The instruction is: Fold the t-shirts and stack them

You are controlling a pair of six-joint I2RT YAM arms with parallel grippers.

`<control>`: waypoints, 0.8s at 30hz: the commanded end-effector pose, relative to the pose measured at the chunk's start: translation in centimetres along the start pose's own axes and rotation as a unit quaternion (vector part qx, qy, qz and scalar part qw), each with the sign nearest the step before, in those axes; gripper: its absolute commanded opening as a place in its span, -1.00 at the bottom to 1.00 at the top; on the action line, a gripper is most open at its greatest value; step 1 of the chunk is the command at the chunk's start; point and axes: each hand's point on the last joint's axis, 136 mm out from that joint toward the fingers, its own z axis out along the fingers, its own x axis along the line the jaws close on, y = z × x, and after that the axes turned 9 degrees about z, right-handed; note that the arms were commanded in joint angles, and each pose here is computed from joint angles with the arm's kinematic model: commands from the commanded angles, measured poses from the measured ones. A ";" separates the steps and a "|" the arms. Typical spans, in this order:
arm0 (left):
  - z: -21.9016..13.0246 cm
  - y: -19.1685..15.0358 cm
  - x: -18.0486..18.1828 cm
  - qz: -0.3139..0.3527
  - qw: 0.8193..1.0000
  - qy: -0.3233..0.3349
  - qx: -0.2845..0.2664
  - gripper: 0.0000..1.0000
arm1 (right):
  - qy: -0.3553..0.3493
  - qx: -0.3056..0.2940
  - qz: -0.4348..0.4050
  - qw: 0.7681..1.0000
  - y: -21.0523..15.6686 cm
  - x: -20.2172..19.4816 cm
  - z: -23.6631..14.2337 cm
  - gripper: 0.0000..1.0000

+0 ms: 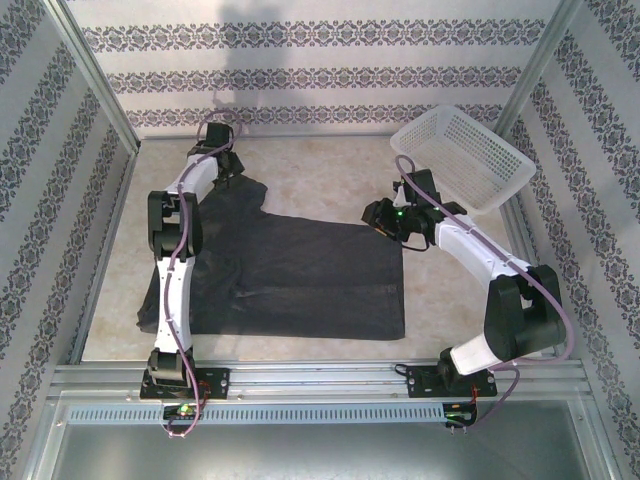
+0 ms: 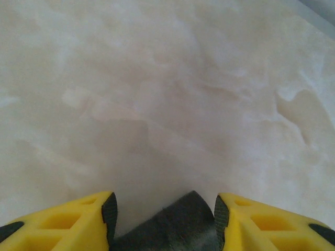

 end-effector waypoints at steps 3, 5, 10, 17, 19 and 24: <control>0.6 -3.7 0.3 0.051 0.994 0.052 0.080 0.02 | 0.006 0.004 0.015 1.000 0.3 -0.2 0.4 -0.15; 1.0 -5.0 0.4 0.061 0.990 0.060 0.110 -0.02 | 0.001 0.001 0.021 1.000 0.5 -0.6 0.6 -0.15; 1.5 -7.6 0.8 0.065 0.982 0.072 0.160 -0.36 | -0.055 -0.048 0.056 0.996 1.5 -3.3 0.6 -0.19; -1.4 -5.4 0.5 0.074 0.985 0.093 0.123 -1.00 | -0.190 -0.183 0.119 0.957 4.7 -8.7 -0.2 -0.17; -2.6 -4.3 -0.3 0.072 0.988 0.082 0.105 -1.00 | -0.210 -0.186 0.139 0.950 5.5 -9.7 0.2 -0.17; -5.3 -2.6 -1.5 0.059 0.994 0.051 0.080 -1.00 | -0.245 -0.163 0.127 0.947 7.4 -10.3 2.0 -0.19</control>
